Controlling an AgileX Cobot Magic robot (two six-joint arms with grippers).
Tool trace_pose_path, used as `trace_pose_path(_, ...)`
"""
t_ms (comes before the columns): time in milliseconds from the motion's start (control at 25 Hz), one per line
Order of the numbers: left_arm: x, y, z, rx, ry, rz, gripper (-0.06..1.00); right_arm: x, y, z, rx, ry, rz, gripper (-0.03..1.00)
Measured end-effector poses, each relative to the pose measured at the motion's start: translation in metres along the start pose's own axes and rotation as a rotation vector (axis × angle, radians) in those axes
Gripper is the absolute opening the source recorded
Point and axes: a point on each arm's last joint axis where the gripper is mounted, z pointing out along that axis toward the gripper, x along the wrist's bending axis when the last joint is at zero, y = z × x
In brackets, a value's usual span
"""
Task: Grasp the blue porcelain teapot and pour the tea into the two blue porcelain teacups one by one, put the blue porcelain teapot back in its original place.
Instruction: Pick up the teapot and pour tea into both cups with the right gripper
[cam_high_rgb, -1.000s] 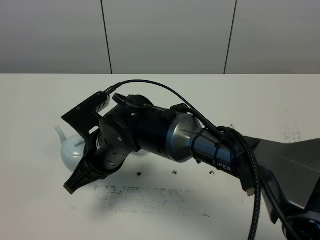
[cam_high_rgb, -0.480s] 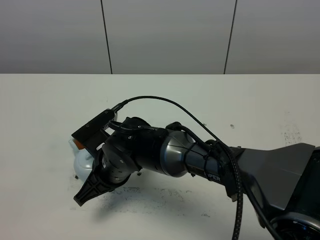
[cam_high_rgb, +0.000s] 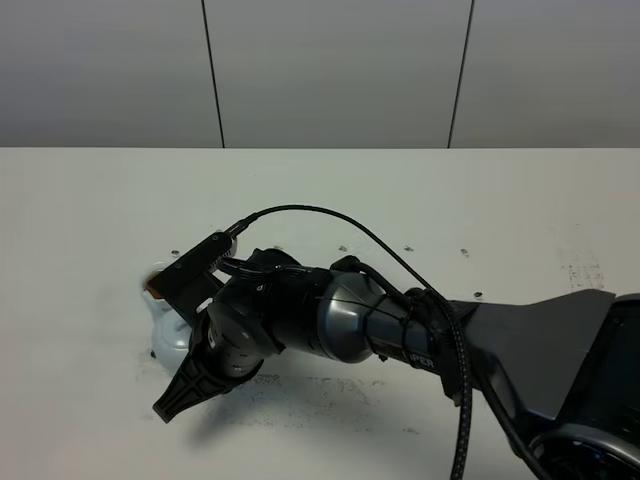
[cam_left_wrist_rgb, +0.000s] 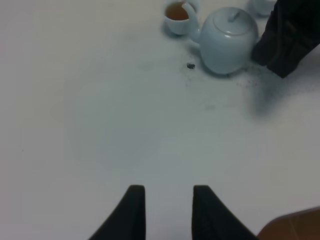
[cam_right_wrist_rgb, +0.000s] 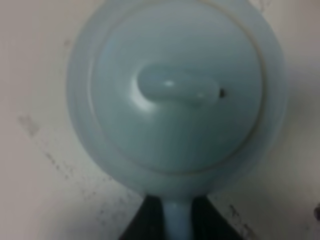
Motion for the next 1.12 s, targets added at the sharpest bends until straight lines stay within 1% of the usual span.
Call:
trace_pose_path(120,0.0,0.0,0.0,0.0,0.0,0.0,0.29,-0.001,0.003,-0.026,0.015,-0.005,-0.016,0.06)
trace_pose_path(240,0.0,0.0,0.0,0.0,0.0,0.0,0.29,-0.015,0.01,-0.063,-0.015,0.005,-0.008,0.06)
trace_pose_path(320,0.0,0.0,0.0,0.0,0.0,0.0,0.29,-0.035,0.013,-0.082,-0.025,0.003,0.004,0.06)
trace_pose_path(440,0.0,0.0,0.0,0.0,0.0,0.0,0.29,-0.075,0.009,-0.097,0.006,-0.02,-0.001,0.06)
trace_pose_path(560,0.0,0.0,0.0,0.0,0.0,0.0,0.29,-0.115,0.0,-0.103,0.05,-0.04,-0.081,0.06)
trace_pose_path(640,0.0,0.0,0.0,0.0,0.0,0.0,0.29,-0.14,-0.004,-0.106,0.052,-0.049,-0.214,0.06)
trace_pose_path(720,0.0,0.0,0.0,0.0,0.0,0.0,0.29,-0.157,-0.008,-0.107,0.06,-0.057,-0.385,0.06)
trace_pose_path(800,0.0,0.0,0.0,0.0,0.0,0.0,0.29,-0.169,-0.012,-0.109,0.07,-0.062,-0.572,0.06)
trace_pose_path(920,0.0,0.0,0.0,0.0,0.0,0.0,0.29,-0.18,-0.014,-0.11,0.095,-0.093,-0.79,0.06)
trace_pose_path(1000,0.0,0.0,0.0,0.0,0.0,0.0,0.29,-0.183,-0.013,-0.107,0.101,-0.123,-0.872,0.06)
trace_pose_path(1120,0.0,0.0,0.0,0.0,0.0,0.0,0.29,-0.185,-0.009,-0.097,0.121,-0.168,-0.951,0.06)
